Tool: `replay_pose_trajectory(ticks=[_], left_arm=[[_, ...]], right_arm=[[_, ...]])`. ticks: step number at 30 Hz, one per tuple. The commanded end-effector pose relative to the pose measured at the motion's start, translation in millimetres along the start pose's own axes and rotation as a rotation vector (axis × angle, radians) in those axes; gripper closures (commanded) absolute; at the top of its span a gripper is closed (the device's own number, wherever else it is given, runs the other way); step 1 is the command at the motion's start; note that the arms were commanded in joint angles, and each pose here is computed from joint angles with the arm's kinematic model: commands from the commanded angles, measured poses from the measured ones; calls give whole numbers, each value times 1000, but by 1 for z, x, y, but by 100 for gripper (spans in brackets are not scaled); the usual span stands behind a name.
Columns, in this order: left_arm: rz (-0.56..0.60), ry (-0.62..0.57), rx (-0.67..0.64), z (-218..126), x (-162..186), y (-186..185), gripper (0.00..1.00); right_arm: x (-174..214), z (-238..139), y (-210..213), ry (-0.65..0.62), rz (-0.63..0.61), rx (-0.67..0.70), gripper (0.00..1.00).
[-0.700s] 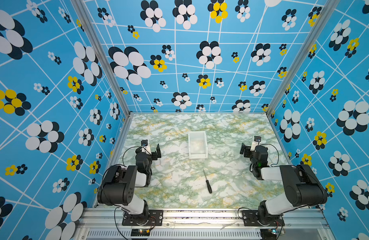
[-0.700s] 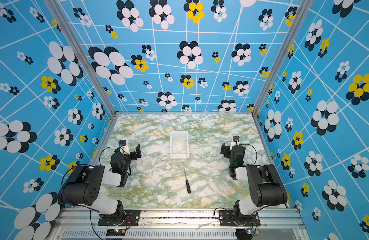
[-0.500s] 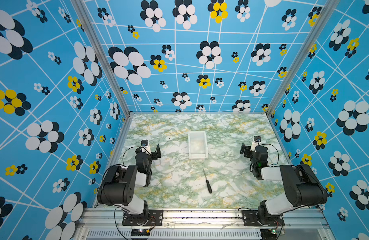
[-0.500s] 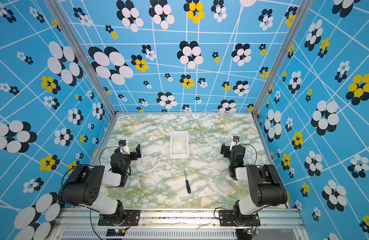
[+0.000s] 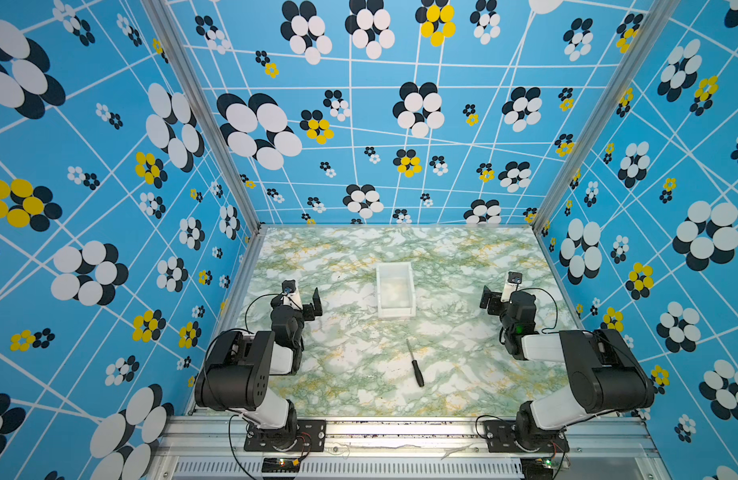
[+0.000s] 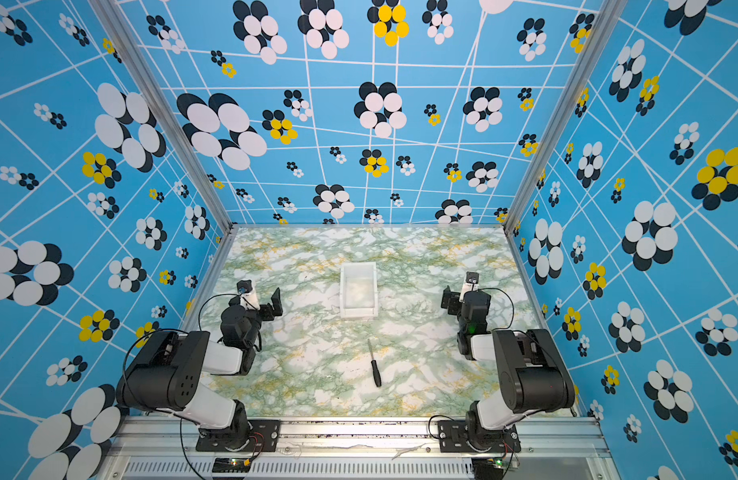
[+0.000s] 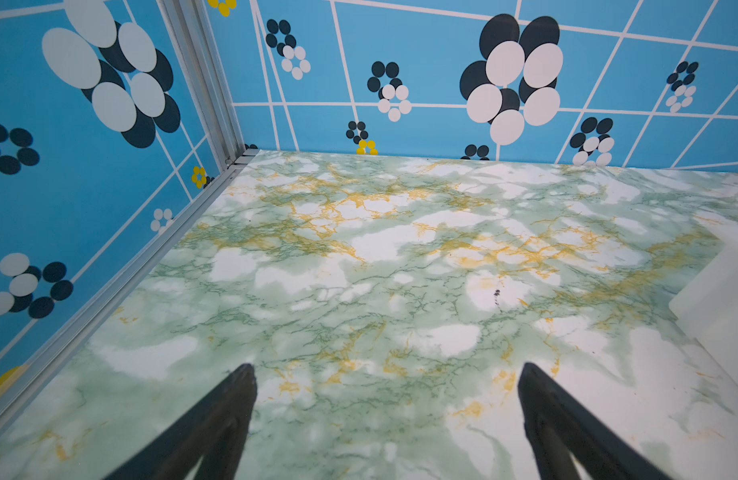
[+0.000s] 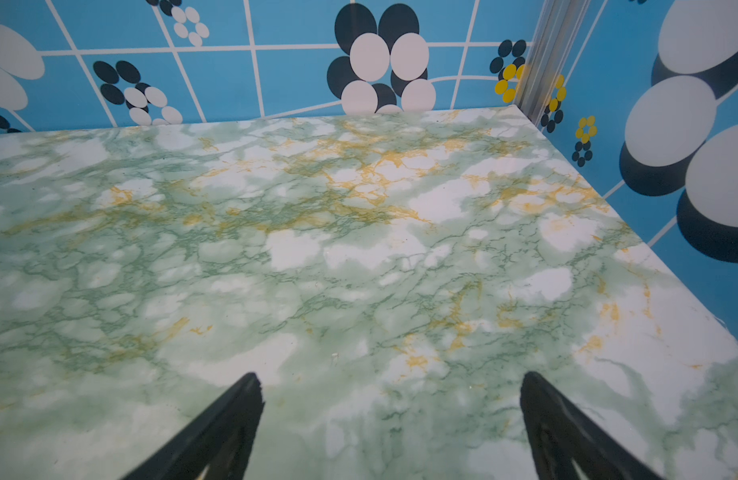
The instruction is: Put the screwdriver in the bin
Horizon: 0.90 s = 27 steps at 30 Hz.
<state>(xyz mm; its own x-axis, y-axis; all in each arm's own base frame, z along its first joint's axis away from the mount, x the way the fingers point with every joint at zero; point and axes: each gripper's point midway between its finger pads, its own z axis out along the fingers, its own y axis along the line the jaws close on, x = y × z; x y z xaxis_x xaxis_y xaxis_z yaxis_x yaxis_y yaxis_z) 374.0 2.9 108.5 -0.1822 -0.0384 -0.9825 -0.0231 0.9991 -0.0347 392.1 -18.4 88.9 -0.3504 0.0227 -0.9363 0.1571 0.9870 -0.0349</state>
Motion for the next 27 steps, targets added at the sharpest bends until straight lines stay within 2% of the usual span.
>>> replay_pose_trajectory(ticks=[1, 9, 15, 19, 23, 27], left_arm=[[-11, -5, -23, -2, 2, 6, 1], [-19, -8, -43, -2, 2, 9, 1], [50, 48, 132, 7, 4, -23, 1], [62, 58, 161, 7, -6, -28, 1], [46, 152, 167, 7, -15, -30, 1], [59, 293, 183, 6, -5, -33, 1]], right_arm=[[-5, 2, -2, -12, -1, 4, 1], [-5, 2, -2, -11, 0, 4, 1], [-5, 0, -2, -14, -6, 7, 1], [-20, -8, 0, -35, -16, 3, 1], [-48, -26, -6, 8, 10, 24, 1], [-60, -47, -12, 179, 133, 64, 1]])
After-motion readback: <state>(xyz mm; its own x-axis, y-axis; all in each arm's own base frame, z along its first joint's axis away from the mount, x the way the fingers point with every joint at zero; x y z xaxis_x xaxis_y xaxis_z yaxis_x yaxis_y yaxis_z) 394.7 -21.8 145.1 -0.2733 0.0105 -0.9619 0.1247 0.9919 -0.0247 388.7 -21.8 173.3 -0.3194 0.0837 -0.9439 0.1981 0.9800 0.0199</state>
